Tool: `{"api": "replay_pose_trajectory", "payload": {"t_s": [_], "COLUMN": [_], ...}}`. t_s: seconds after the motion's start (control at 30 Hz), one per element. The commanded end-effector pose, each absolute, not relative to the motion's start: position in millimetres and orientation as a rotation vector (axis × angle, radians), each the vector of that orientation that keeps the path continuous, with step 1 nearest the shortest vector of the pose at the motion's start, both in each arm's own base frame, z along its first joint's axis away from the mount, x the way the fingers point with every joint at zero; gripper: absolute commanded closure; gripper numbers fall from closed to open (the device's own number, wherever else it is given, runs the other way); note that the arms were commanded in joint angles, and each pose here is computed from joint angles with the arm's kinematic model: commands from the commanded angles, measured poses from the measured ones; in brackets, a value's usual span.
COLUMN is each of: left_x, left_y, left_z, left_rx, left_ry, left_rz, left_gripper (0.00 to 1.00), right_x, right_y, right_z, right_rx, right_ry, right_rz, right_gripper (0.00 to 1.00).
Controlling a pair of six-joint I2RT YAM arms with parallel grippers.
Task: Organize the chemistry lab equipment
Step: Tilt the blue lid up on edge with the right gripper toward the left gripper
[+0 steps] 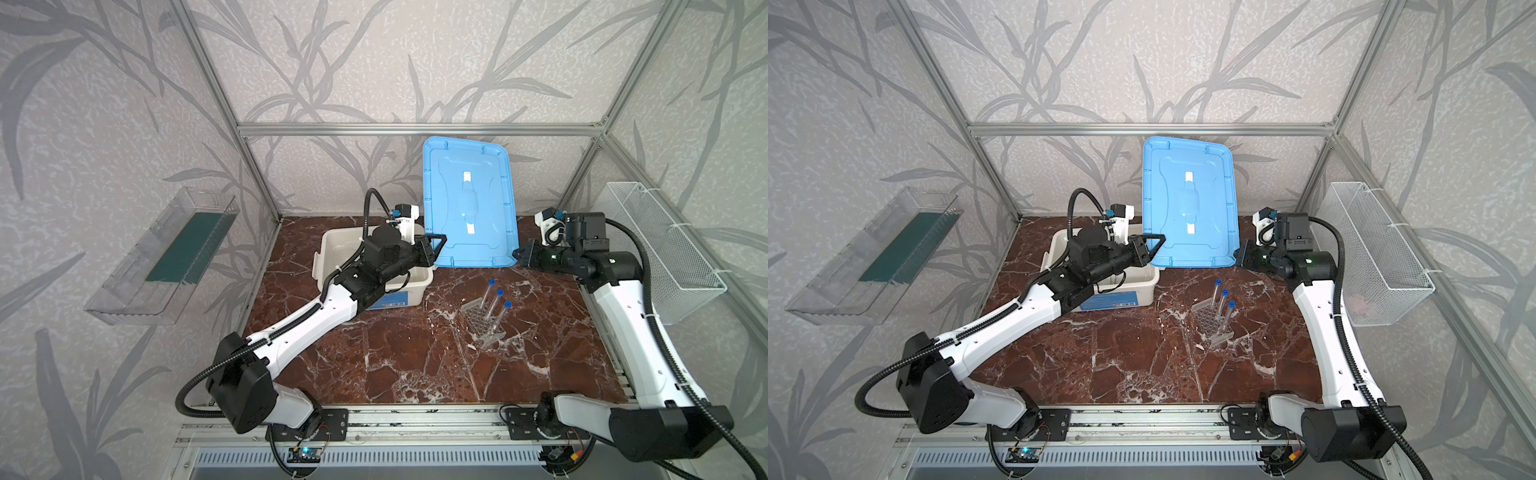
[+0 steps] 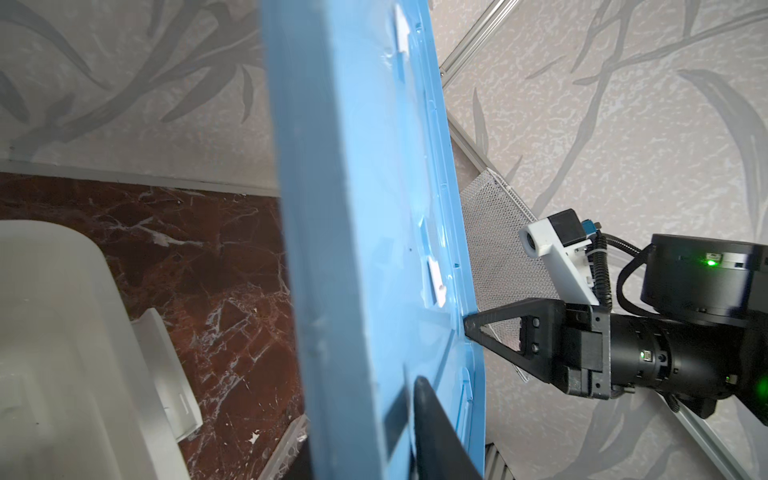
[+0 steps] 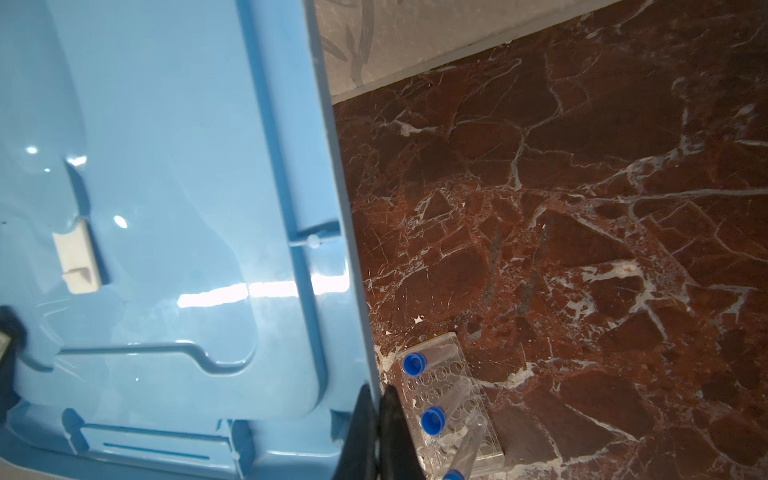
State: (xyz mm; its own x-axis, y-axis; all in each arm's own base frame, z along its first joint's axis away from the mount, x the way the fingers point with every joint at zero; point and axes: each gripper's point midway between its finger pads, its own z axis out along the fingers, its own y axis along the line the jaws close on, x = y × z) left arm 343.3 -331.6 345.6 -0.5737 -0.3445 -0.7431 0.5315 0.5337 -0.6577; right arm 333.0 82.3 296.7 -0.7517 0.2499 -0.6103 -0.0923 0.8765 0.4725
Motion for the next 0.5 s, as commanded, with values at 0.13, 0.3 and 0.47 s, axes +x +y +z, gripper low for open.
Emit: {"api": "replay_pose_trajectory", "payload": {"t_s": [0.13, 0.3, 0.47], "left_x": [337, 338, 329], "left_y": [-319, -296, -261], "left_z": [364, 358, 361], "left_rx": [0.169, 0.202, 0.29], "left_ry": [1.816, 1.861, 1.866], "left_rz": [-1.101, -0.891, -0.621], "left_gripper": [0.94, 0.96, 0.99], "right_x": [341, 340, 332], "right_y": [105, 102, 116], "right_z": [309, 322, 372], "right_rx": [0.072, 0.083, 0.041], "right_ry": [2.261, 2.245, 2.132], "right_rz": [0.747, 0.734, 0.854], "right_gripper": [0.89, 0.18, 0.01]}}
